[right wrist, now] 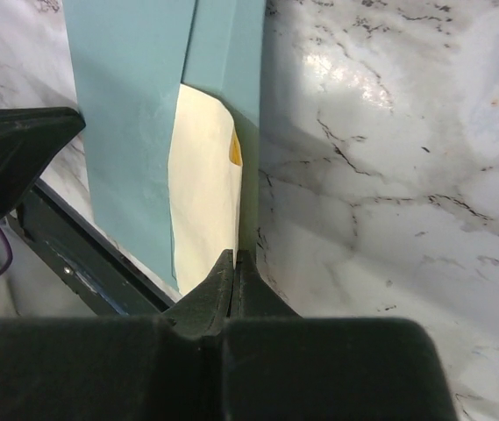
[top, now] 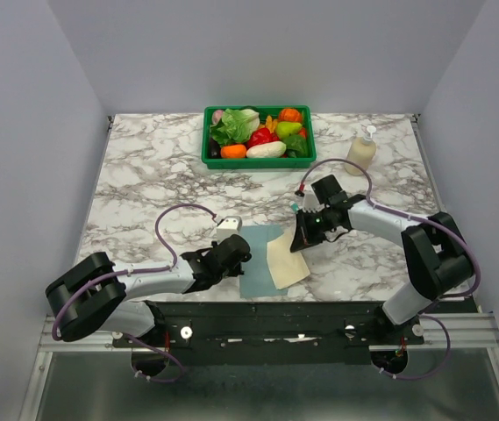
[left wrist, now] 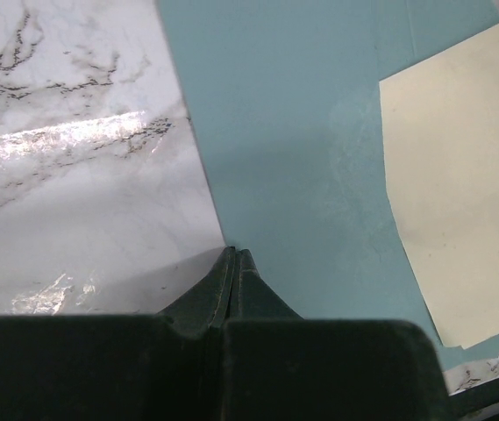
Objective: Place the letter into the envelope and seal it
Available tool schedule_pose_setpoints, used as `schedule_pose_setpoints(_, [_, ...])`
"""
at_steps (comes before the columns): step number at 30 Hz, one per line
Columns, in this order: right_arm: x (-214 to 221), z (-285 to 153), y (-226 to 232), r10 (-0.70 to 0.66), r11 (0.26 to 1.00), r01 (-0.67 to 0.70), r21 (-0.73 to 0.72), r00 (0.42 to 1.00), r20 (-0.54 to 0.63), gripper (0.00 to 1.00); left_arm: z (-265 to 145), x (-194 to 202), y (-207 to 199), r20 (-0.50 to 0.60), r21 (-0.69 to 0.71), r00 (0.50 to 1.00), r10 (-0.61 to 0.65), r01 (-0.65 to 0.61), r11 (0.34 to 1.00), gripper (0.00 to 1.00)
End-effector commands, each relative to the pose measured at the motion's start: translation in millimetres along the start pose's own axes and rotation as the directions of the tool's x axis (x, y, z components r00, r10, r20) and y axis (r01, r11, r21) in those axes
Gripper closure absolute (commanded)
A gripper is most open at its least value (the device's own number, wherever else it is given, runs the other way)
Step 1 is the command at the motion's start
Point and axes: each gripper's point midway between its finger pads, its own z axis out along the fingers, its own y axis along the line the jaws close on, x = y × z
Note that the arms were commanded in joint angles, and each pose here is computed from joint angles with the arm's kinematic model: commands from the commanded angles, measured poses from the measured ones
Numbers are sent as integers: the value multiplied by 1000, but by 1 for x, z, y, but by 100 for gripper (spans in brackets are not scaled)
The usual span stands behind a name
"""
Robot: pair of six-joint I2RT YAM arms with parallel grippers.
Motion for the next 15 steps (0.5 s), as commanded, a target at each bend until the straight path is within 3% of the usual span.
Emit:
schedule_pose_setpoints(1, [-3, 2, 7, -35, 999, 35, -20, 999, -18, 99, 2, 20, 20, -71, -67, 996, 61, -66, 996, 100])
schedule_pose_setpoints(15, [-16, 8, 16, -43, 997, 47, -68, 997, 59, 99, 1, 22, 23, -76, -72, 994, 76, -82, 994, 100])
